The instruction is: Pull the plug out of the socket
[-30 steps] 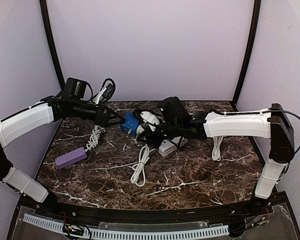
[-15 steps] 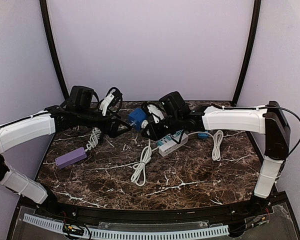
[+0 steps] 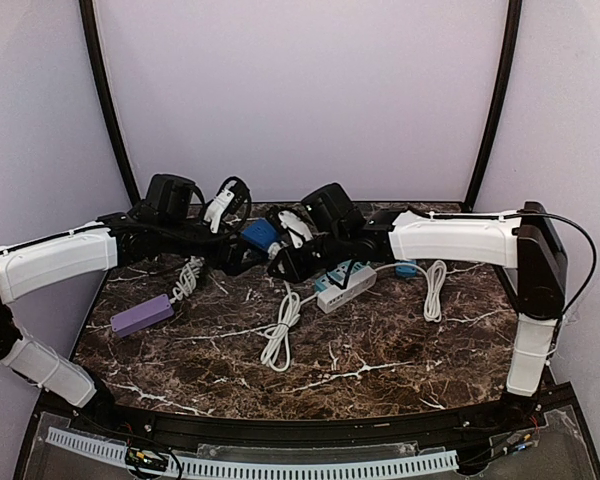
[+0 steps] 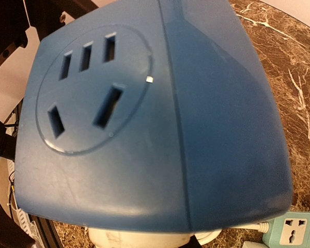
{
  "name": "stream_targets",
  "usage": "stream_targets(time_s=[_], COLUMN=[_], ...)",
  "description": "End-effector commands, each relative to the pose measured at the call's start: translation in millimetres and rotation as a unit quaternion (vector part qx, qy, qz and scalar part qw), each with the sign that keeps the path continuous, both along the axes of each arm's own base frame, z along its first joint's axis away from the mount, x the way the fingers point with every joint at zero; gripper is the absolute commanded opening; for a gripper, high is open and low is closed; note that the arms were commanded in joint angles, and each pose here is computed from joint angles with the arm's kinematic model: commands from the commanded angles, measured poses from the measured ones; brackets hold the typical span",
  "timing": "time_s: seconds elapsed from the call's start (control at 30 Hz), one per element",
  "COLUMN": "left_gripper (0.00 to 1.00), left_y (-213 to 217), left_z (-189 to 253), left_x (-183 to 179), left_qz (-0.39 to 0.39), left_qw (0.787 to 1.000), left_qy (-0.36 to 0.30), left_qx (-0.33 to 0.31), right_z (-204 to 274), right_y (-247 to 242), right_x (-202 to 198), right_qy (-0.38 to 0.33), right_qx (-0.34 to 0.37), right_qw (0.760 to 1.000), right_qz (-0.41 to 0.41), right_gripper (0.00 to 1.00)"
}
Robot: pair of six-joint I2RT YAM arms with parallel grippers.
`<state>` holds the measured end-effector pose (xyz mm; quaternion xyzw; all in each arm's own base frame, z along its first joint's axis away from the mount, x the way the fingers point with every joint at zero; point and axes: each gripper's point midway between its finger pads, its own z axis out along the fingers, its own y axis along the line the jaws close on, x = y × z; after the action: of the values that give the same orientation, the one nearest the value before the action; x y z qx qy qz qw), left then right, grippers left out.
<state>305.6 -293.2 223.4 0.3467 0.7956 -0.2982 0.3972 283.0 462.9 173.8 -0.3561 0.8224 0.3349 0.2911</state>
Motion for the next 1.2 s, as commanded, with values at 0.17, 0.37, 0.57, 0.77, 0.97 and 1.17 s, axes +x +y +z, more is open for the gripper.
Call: stream_targets(time_s=[0.17,0.37,0.57,0.77,0.97,1.17], left_gripper=[0.96,0.82,0.80,0.73,0.56,0.47], left_y=[1.9,2.3,3.5,7.5,8.7,9.4], left_z=[-2.4,-4.5,-8.5,-10.7,-11.1,-11.9], left_x=[2.3,4.8,7.6,10.6,11.9,12.0], left_qz=[0.016,0.022,0.031,0.044,0.047,0.047], left_qw=[1.000,1.000,0.999,0.999,0.999,0.999], left_qy=[0.004,0.008,0.013,0.011,0.010,0.011], left_qx=[-0.005,-0.001,0.004,0.013,0.018,0.021], right_z=[17.5,13.7,14.1,13.5,11.5,9.6], right_y=[22.2,22.4,27.1,30.9,29.5,28.2], right_x=[-9.0,-9.0,-8.8,-9.3,-7.0,-7.3], right_qy=[-0.022,-0.031,-0.046,-0.045,-0.048,-0.054], right_qx=[0.018,0.003,-0.010,-0.011,-0.018,-0.024], right_qw=[0.999,0.999,0.999,0.999,0.999,0.998], right_qz=[0.025,0.022,0.020,0.021,0.013,0.018], right_gripper=[0.00,0.00,0.00,0.00,0.00,0.00])
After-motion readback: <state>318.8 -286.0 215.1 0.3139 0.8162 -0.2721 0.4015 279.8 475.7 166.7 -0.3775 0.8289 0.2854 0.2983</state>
